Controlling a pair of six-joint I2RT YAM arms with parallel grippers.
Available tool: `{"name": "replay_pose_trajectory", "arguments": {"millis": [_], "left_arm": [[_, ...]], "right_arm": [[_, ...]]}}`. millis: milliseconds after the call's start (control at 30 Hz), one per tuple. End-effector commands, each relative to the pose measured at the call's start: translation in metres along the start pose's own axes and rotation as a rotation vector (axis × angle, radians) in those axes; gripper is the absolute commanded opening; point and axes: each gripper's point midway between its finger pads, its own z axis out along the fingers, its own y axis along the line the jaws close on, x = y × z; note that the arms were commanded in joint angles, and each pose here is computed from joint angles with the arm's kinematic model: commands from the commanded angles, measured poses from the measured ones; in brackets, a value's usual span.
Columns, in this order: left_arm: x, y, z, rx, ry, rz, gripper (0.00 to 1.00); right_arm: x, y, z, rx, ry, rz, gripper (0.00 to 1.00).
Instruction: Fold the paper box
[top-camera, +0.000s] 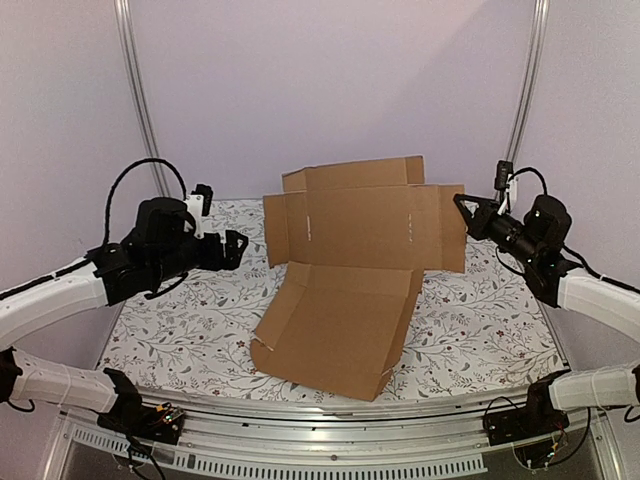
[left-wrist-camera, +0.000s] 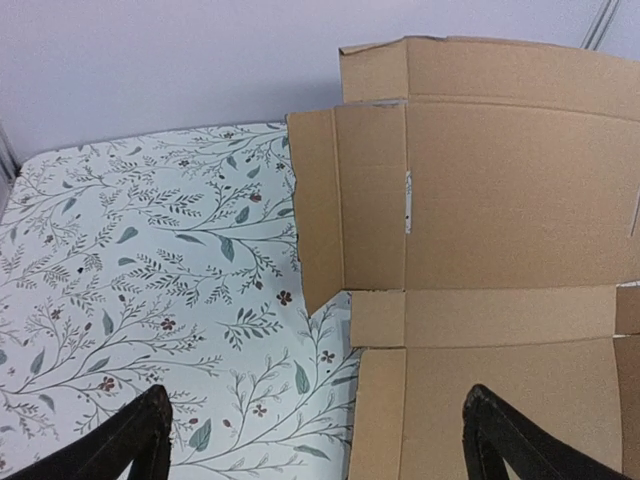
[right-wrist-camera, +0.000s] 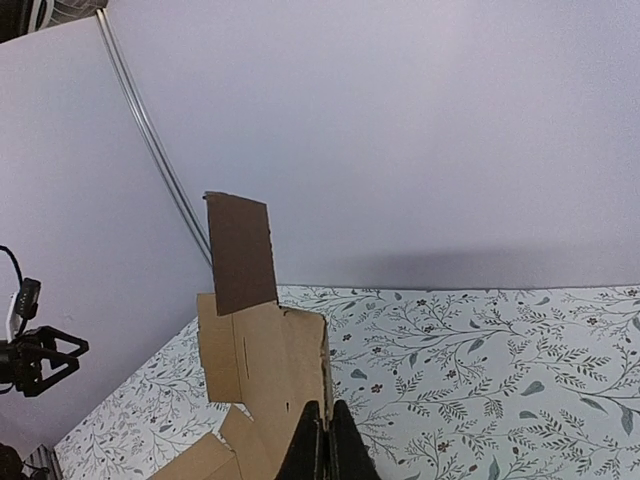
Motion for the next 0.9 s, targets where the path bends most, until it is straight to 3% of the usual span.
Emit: {"name": "replay_pose_trajectory", "arguments": {"millis": [0, 533, 867], "left_arm": [[-0.015, -0.011, 0.015, 0.137, -0.099, -0.066, 1.00], [-0.033, 0.003, 0.048, 0.479, -0.193, -0.284, 0.92], [-0.041, -0.015, 0.068, 0.633, -0.184, -0.291, 0.81]], "right_arm": [[-0.016, 0.027, -0.013, -0.105, -0.065, -0.052, 0.00], [-0.038, 0.073, -0.060, -0.249, -0.122, -0.053, 0.00], [-0.042, 0.089, -0.078, -0.302, -0.132, -0.047, 0.00]]}}
